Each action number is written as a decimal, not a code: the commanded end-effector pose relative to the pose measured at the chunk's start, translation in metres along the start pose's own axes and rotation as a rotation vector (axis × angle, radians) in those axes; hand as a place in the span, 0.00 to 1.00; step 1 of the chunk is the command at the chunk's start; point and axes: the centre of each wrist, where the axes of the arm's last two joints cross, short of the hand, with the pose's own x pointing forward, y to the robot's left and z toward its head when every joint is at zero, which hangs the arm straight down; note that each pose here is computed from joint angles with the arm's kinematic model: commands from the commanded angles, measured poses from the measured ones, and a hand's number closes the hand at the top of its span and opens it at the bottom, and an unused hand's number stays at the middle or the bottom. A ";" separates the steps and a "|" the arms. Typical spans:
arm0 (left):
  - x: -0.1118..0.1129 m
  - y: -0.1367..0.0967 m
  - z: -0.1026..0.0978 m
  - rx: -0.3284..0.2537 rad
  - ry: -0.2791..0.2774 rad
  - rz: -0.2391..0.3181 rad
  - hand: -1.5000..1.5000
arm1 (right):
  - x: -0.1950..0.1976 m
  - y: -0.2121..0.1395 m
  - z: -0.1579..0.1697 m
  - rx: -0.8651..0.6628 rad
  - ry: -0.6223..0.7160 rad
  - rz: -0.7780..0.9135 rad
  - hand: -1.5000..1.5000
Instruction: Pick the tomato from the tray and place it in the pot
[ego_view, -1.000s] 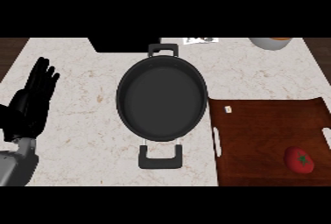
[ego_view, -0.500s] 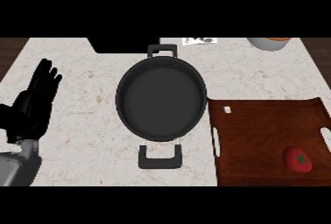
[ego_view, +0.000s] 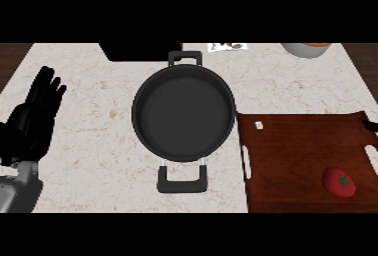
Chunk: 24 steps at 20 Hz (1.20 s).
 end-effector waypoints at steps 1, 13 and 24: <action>-0.008 -0.006 0.005 0.013 0.000 0.000 0.50 | 0.035 0.008 -0.009 0.084 0.044 0.022 0.00; -0.017 0.008 0.019 -0.022 -0.006 -0.016 0.50 | 0.031 0.056 -0.013 0.089 0.156 0.070 0.00; 0.009 -0.006 0.004 -0.008 -0.011 0.002 0.50 | 0.010 0.073 -0.029 0.065 0.159 0.054 0.00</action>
